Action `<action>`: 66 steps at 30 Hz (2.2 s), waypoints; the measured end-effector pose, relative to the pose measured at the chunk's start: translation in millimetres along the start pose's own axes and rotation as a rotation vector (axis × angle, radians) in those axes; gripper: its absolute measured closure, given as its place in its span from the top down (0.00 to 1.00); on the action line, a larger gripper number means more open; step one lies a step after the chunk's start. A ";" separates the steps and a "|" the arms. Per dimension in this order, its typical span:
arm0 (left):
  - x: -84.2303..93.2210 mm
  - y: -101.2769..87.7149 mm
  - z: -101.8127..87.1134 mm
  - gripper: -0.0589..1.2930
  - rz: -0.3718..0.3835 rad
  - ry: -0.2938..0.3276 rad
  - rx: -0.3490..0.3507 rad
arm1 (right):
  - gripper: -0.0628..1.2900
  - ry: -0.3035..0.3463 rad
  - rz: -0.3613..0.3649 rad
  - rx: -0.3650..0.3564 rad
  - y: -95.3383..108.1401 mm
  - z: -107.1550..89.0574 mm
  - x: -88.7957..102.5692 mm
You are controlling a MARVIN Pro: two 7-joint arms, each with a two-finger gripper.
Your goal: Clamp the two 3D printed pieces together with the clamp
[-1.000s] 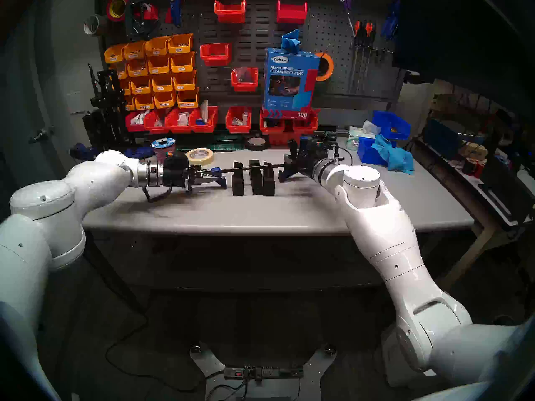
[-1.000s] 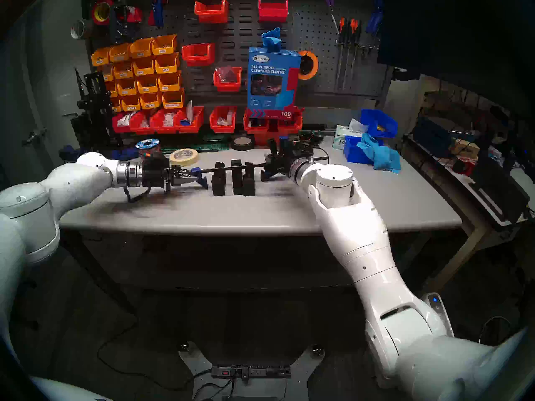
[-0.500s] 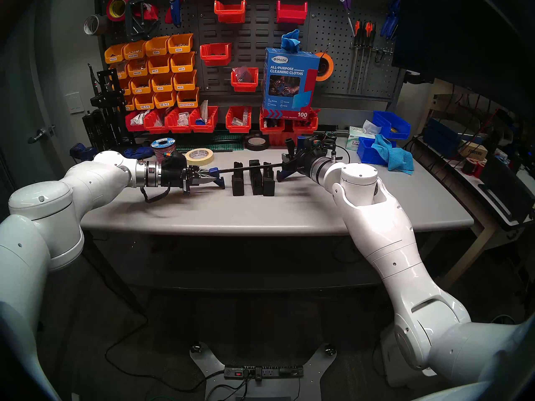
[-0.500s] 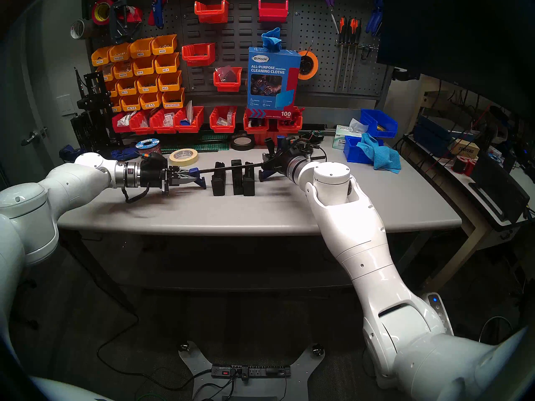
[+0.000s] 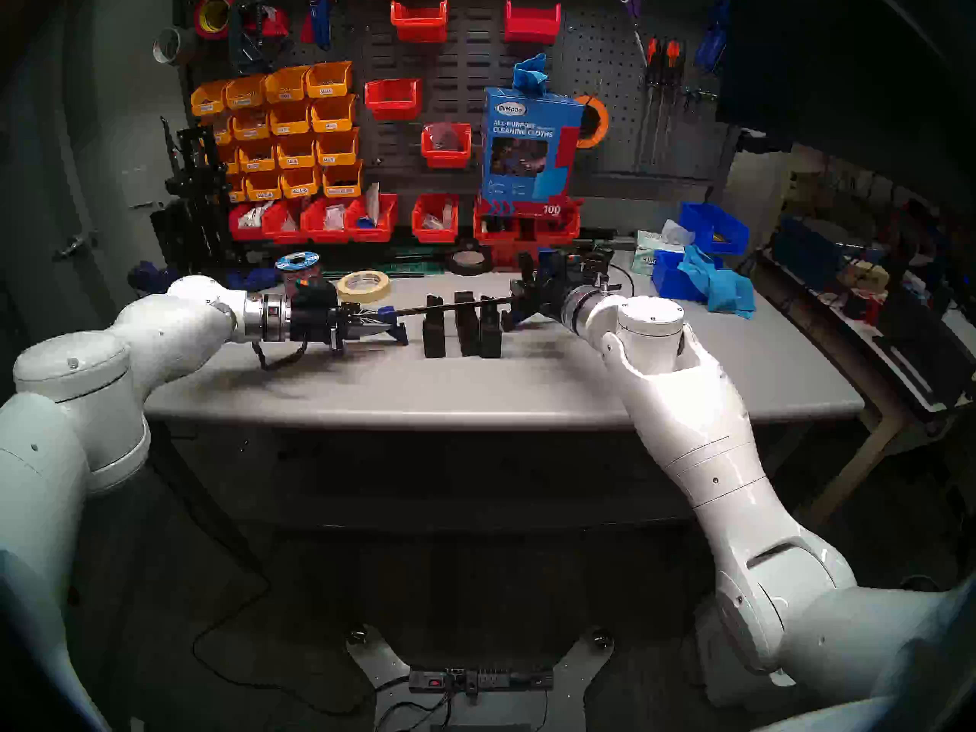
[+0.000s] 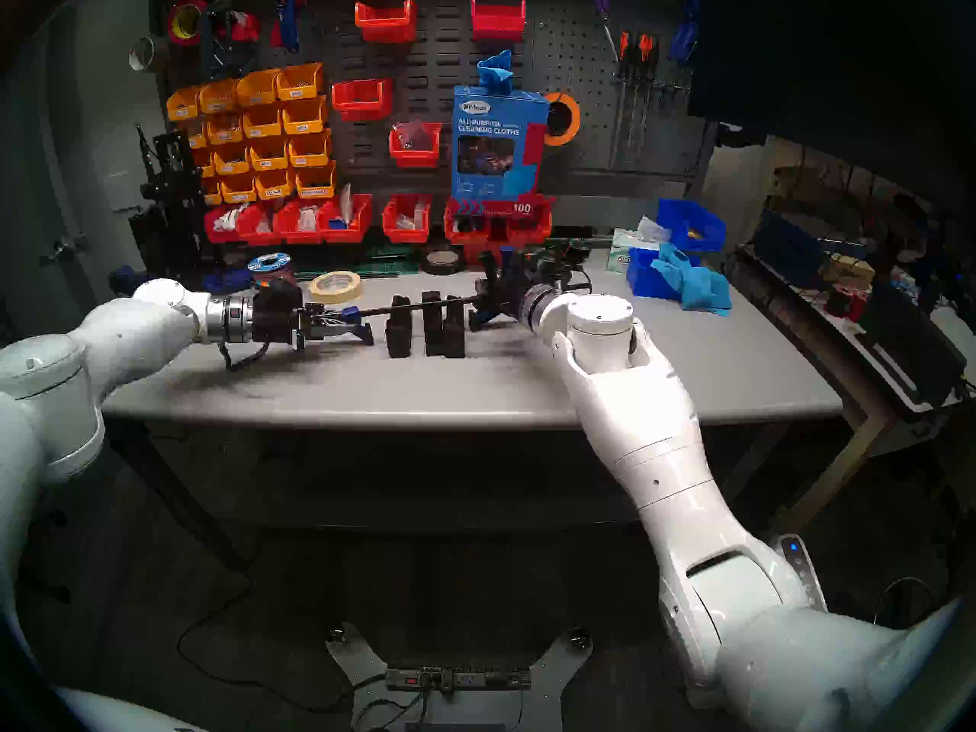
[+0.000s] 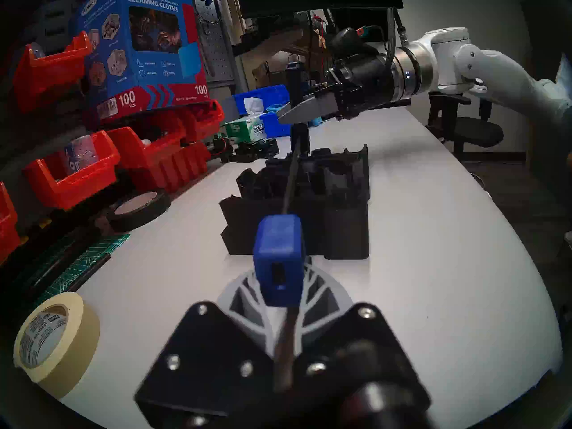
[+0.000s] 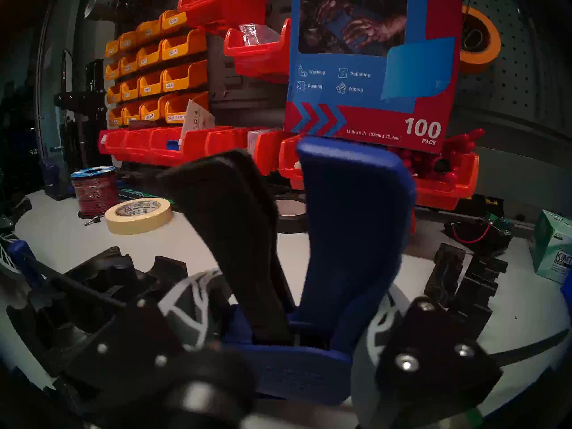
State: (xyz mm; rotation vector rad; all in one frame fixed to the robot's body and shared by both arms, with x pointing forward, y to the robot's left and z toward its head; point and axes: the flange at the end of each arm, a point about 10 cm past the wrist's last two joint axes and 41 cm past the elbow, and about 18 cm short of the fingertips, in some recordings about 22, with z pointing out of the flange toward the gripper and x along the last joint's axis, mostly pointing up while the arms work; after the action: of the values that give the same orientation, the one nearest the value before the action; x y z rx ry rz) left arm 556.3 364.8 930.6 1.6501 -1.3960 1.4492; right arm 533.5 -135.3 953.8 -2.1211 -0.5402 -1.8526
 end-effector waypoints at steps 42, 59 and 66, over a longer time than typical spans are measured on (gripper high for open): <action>2.5 2.6 8.2 0.08 0.004 0.009 -0.023 | 0.45 0.000 0.019 0.069 -31.7 11.2 5.1; 3.2 3.0 11.4 0.08 0.005 0.014 -0.028 | 0.45 -0.007 0.024 0.080 -34.9 13.2 6.8; 3.8 3.2 12.9 0.08 0.005 0.016 -0.030 | 0.45 -0.006 0.025 0.092 -40.9 15.9 7.9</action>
State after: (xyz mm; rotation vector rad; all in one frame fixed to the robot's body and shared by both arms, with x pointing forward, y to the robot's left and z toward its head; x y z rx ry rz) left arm 557.8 351.1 929.8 1.6141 -1.4078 1.4348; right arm 530.2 -91.0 957.8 -2.0652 -0.5864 -1.7730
